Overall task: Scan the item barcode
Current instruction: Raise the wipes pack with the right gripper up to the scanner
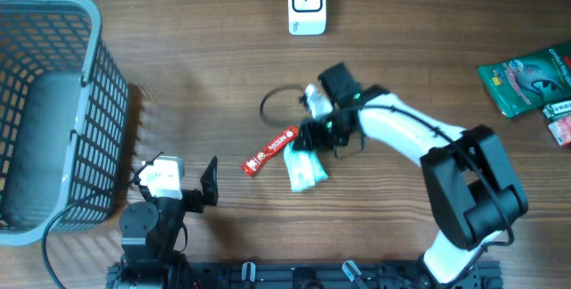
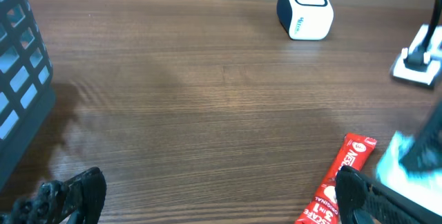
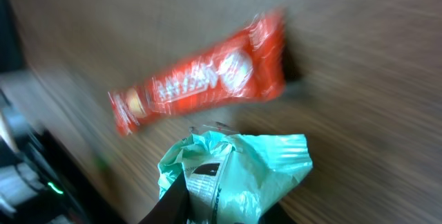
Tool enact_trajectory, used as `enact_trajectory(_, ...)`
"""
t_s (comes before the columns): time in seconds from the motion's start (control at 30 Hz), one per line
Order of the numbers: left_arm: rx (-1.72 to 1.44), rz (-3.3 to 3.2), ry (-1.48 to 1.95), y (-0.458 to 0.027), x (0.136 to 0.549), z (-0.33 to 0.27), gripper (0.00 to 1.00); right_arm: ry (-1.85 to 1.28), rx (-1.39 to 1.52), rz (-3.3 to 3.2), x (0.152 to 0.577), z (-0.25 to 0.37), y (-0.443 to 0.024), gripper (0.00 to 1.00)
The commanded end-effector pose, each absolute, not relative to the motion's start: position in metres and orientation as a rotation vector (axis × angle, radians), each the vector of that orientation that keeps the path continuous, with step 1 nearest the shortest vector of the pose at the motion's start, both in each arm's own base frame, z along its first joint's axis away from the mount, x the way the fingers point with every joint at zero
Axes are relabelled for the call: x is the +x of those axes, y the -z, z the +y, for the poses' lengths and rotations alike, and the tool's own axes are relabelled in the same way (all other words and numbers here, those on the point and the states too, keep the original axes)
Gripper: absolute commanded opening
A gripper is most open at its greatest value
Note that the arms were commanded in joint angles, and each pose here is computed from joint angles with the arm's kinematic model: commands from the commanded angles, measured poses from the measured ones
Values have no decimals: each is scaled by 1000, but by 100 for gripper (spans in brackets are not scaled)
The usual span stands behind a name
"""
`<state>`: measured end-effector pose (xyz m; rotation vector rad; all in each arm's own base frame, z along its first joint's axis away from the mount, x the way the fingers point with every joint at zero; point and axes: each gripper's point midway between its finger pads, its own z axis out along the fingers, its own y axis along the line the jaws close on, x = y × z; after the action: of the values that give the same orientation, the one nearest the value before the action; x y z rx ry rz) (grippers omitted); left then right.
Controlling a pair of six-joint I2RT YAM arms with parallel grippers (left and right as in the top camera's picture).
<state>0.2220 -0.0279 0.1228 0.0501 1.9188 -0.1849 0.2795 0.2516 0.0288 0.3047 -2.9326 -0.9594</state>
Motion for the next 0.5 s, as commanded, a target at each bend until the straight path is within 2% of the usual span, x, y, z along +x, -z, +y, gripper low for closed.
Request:
enact_trajectory(0.0, 77, 1914, 190, -124, 221, -31, 100, 976, -201, -2876, 315, 234, -57, 6)
enact_trajectory(0.2, 76, 1914, 190, -124, 221, -31, 100, 1011, -842, -2410, 315, 190, -100, 5)
enact_trajectory(0.33, 76, 1914, 190, -124, 221, -31, 100, 1081, -855, -2385, 320, 164, -106, 4)
enact_trajectory(0.47, 76, 1914, 190, -124, 221, -31, 100, 1038, -942, -2307, 307, 148, -116, 4)
